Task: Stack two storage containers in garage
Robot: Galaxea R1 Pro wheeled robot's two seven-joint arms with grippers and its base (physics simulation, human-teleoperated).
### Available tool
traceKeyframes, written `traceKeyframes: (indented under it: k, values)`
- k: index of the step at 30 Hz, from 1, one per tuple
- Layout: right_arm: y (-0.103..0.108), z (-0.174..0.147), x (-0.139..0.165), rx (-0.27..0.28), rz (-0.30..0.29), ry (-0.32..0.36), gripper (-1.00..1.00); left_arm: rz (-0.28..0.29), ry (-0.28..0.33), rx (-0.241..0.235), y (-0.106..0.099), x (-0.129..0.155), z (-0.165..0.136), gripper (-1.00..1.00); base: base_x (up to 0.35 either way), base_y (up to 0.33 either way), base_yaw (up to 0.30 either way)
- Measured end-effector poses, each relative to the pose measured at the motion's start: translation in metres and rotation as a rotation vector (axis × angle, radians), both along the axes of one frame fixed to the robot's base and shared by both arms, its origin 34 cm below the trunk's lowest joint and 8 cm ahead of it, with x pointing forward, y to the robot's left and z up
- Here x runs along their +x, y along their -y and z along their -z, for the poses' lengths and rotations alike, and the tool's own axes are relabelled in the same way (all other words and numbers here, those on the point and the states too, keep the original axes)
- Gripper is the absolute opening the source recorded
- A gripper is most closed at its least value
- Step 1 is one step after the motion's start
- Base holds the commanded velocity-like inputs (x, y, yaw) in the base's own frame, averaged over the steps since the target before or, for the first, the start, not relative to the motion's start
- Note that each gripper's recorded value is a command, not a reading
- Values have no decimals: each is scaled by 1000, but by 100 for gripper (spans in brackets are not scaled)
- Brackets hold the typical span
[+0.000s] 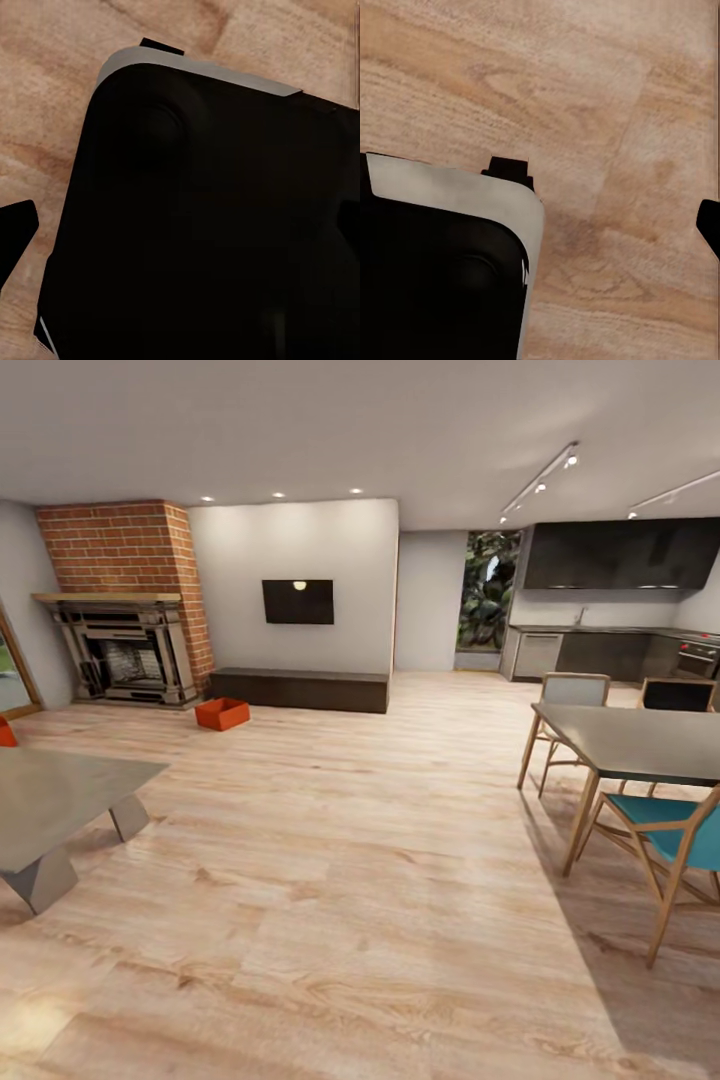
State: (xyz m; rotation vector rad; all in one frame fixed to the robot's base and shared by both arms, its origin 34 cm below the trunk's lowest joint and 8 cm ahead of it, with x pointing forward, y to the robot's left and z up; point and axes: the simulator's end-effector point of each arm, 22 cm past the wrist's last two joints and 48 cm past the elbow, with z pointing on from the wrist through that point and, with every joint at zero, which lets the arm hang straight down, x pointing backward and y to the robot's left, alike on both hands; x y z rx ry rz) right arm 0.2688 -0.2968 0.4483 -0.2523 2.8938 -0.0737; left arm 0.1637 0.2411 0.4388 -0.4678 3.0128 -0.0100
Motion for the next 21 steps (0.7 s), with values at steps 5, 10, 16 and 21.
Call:
traceKeyframes:
  k: [5,10,16,21]
  values:
    - [0,0,0,0,0,0,100,0,0,0,0,0,0,100,323,0,0]
    - [0,0,0,0,0,0,100,1,0,0,0,0,0,100,322,0,0]
    - [0,0,0,0,0,0,100,1,0,0,0,0,0,100,323,0,0]
    - [0,0,0,0,0,0,100,1,0,0,0,0,0,100,323,0,0]
